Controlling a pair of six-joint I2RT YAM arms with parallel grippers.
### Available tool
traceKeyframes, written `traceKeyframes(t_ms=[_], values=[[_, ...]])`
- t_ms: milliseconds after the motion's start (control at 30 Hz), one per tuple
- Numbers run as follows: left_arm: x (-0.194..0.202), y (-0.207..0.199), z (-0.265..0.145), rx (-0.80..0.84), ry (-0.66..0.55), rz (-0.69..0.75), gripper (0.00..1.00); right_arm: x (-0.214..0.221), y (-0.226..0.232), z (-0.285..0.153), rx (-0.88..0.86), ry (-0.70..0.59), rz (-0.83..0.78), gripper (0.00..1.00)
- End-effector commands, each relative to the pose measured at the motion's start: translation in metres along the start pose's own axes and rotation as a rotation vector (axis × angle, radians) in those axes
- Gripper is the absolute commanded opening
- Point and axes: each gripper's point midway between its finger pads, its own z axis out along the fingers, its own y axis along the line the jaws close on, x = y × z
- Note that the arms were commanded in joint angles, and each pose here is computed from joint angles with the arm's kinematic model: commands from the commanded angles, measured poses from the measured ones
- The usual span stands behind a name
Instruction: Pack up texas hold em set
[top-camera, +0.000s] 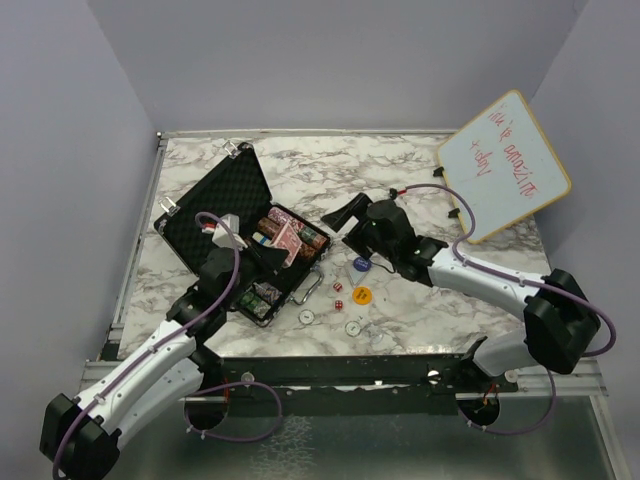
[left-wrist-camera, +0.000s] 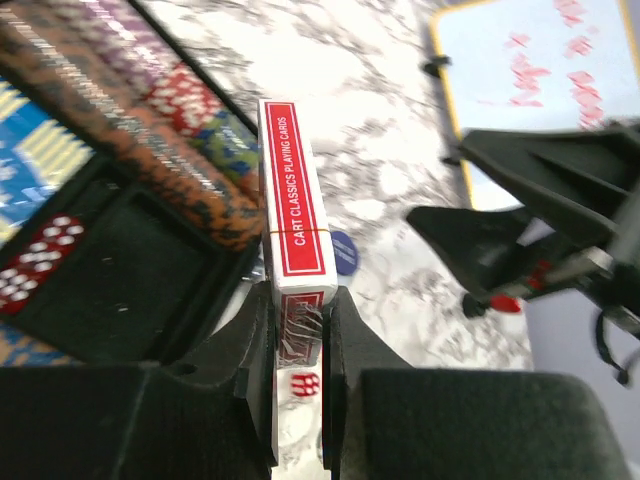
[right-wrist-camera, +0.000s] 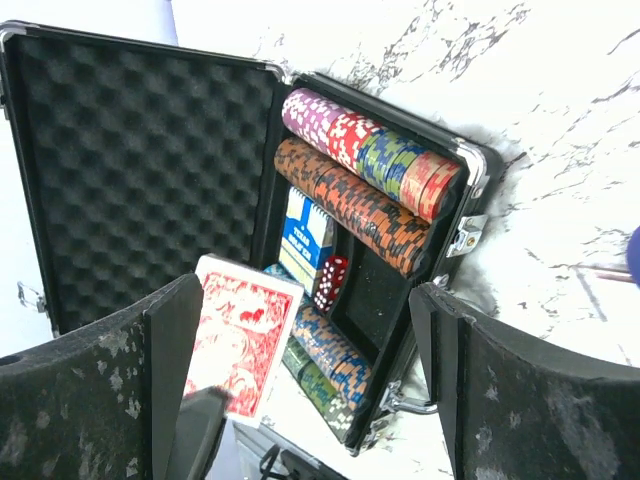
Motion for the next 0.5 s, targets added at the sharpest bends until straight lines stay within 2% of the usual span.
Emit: traceKeyframes(t_ms=[0, 467], values=[[-0.007, 0.036, -0.002, -0.195, -0.057, -0.044, 0.00, -0.005, -0.005, -0.010, -0.016, -0.013, -0.086, 0.90], [0.020, 0.054, 0.023, -0.286, 0.088, -0.120, 0.00, 0.012, -0.020, -0.013, -0.048, 0.087, -0.046, 0.88]])
